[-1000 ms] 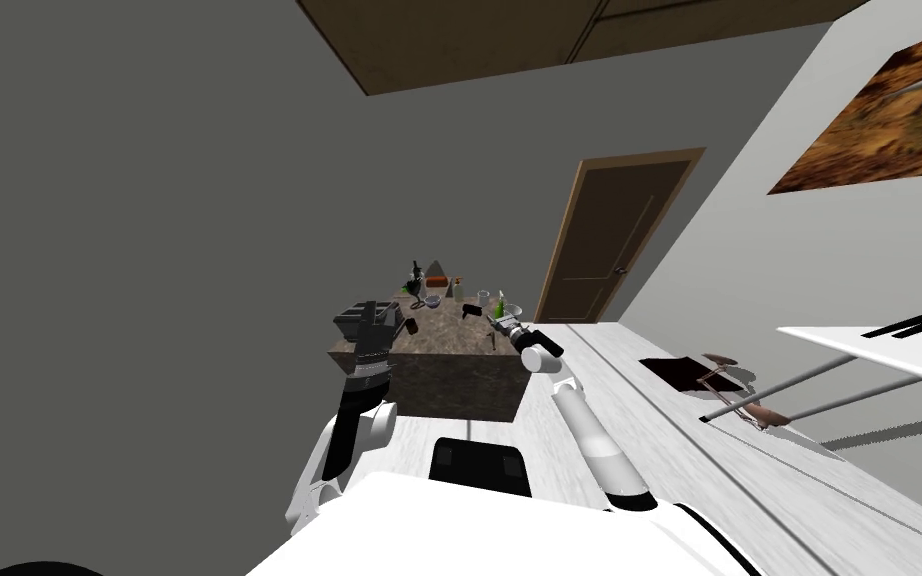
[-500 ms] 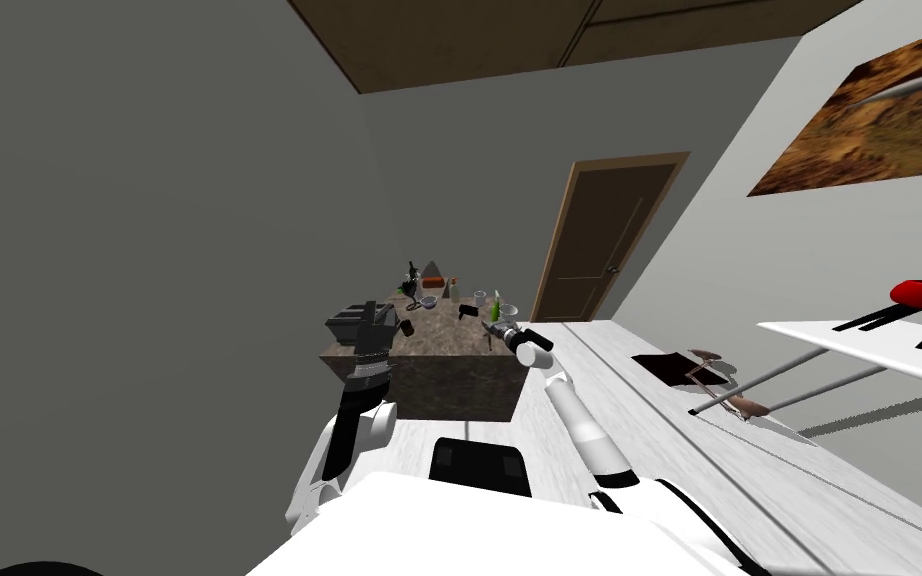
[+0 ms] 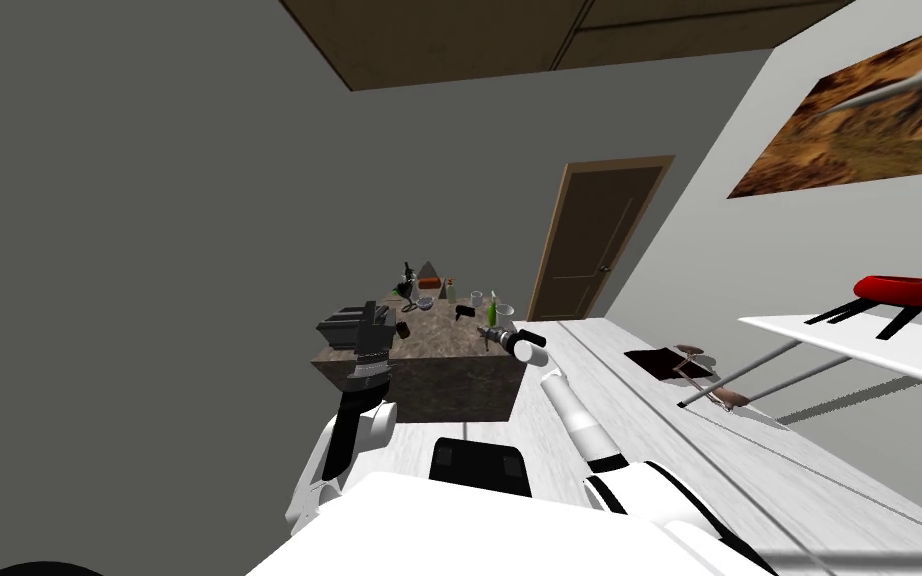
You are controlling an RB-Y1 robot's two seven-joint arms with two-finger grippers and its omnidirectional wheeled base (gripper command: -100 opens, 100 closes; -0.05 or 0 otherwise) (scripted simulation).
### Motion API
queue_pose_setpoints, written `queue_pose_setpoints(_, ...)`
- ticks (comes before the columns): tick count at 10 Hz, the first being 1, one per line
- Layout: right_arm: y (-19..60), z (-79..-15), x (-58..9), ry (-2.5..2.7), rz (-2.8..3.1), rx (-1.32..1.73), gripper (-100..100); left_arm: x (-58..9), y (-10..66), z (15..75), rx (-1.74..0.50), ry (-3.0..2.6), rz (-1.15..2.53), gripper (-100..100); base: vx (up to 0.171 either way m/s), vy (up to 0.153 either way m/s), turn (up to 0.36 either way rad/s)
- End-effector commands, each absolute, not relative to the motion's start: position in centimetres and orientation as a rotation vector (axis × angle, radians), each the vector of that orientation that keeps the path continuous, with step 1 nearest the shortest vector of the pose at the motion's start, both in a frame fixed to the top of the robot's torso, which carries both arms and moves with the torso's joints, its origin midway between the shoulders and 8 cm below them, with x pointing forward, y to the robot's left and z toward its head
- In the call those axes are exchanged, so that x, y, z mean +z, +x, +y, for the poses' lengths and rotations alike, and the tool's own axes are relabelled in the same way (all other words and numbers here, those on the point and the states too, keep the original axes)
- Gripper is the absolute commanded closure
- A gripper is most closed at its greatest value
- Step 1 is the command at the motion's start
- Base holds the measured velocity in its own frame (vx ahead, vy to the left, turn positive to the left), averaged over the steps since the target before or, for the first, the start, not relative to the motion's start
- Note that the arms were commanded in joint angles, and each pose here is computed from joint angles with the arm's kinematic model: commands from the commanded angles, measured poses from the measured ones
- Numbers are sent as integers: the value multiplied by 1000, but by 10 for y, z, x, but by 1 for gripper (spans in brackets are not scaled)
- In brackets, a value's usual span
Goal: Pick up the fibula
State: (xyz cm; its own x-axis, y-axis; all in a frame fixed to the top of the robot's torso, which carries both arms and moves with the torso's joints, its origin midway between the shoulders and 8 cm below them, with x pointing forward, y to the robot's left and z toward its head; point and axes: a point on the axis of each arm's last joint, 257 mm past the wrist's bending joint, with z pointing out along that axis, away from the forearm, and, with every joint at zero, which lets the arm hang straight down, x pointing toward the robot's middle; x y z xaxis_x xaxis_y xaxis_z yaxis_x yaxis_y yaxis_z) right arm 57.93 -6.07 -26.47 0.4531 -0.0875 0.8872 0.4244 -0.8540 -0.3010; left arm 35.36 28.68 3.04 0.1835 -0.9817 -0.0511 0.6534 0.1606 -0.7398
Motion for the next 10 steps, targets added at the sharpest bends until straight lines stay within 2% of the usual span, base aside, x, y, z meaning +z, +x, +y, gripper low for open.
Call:
queue_pose_setpoints(1,574,-53,-282,-2237,-241,-1284,-100,30,354,287,-1278,-658,614,0,15,0,-57)
queue_pose_setpoints(5,554,-51,-325,-2290,-167,-1087,-100,30,354,287,-1278,-658,614,0,11,-1,-37)
queue_pose_setpoints(6,558,-49,-319,-2279,-179,-1121,-100,30,354,287,-1278,-658,614,0,0,0,0)
queue_pose_setpoints(7,557,-50,-321,-2281,-176,-1113,0,30,354,287,-1278,-658,614,0,0,0,0)
queue_pose_setpoints(8,581,-58,-304,-2268,-147,-1191,-100,30,354,287,-1278,-658,614,0,-26,-55,232)
queue_pose_setpoints(9,578,-63,-318,-2290,-128,-1164,-100,31,354,287,-1278,-658,614,0,-25,-88,139)
queue_pose_setpoints(10,600,-66,-295,-2262,-116,-1251,-100,30,354,287,-1278,-658,614,0,-52,-98,179)
